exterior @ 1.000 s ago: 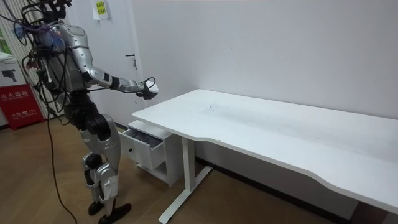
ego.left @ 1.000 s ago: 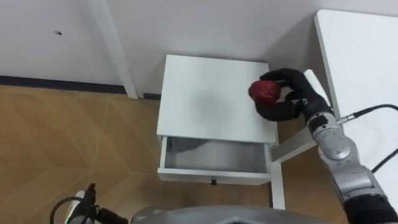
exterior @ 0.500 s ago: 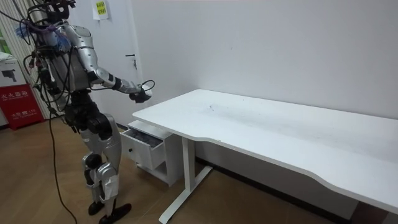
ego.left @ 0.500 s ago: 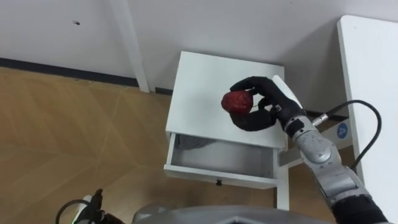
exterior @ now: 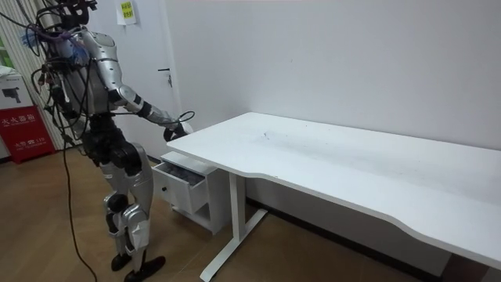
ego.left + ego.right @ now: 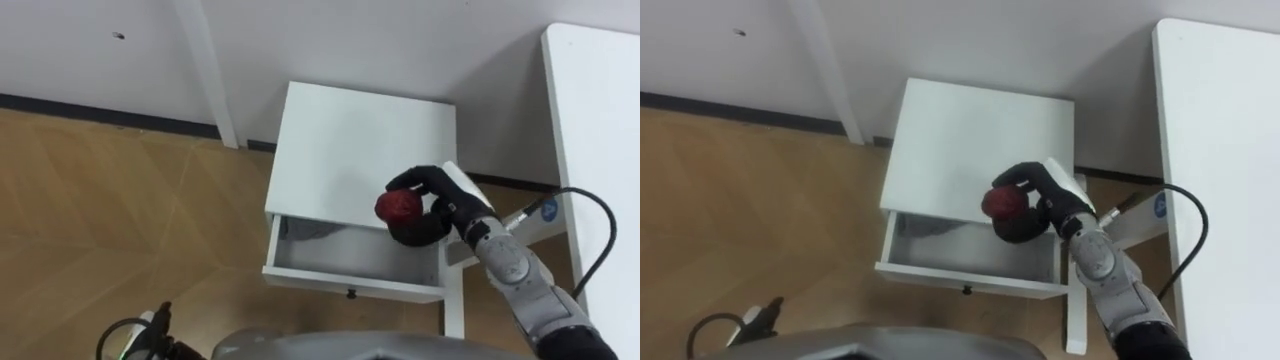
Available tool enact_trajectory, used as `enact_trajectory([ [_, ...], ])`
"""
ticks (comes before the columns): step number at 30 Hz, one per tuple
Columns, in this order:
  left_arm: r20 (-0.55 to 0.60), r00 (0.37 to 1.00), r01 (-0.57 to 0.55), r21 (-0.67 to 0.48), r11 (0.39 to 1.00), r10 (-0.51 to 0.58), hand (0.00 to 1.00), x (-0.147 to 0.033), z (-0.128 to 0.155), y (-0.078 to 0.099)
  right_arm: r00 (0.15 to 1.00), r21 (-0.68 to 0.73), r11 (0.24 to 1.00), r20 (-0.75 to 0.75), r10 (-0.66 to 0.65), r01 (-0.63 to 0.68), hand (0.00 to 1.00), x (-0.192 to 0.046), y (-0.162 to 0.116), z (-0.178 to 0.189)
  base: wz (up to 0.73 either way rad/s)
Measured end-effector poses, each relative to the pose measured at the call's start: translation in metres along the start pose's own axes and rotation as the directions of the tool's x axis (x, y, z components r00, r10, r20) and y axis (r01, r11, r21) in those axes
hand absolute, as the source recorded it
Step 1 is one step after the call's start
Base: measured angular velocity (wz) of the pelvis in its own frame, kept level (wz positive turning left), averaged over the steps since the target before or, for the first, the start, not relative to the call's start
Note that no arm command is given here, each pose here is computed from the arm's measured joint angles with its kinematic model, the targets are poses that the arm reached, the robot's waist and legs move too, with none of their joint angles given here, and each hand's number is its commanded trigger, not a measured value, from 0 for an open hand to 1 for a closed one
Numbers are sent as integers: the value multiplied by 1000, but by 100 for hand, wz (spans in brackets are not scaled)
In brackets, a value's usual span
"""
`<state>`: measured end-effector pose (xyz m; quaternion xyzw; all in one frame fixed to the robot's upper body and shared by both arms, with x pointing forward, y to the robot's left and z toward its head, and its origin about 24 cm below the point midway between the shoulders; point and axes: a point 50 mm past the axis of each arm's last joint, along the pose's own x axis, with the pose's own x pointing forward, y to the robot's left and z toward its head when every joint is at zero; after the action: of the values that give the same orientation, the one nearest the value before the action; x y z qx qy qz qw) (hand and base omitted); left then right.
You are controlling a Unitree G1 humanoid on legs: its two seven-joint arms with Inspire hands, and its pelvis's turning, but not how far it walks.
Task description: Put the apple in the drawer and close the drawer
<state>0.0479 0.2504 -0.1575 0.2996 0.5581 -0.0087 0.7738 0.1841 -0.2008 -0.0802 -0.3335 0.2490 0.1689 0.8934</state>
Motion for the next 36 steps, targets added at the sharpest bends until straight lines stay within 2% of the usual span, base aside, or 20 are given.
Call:
enact_trajectory([
  [9,25,1000,4,11,1000,-4,0,1,5,0,1000,1,1000,-11,9,-9,100,0,2,-3,3],
  [10,28,1000,3,10,1000,-3,0,1,6,0,1000,2,1000,-14,10,-10,95,0,3,-3,8],
  [11,31,1000,2,10,1000,-3,0,1,6,0,1000,2,1000,-14,11,-11,69,0,3,-3,5],
  [12,37,999,0,9,1000,-1,0,1,8,1,1000,0,1000,-13,14,-14,24,0,4,-3,0],
  [13,44,999,-2,8,1000,1,0,1,9,1,1000,-3,1000,-11,22,-22,0,0,5,-3,0],
  [36,73,997,-5,3,1000,4,0,1,12,1,999,-38,998,-4,48,-48,0,0,12,-2,0],
])
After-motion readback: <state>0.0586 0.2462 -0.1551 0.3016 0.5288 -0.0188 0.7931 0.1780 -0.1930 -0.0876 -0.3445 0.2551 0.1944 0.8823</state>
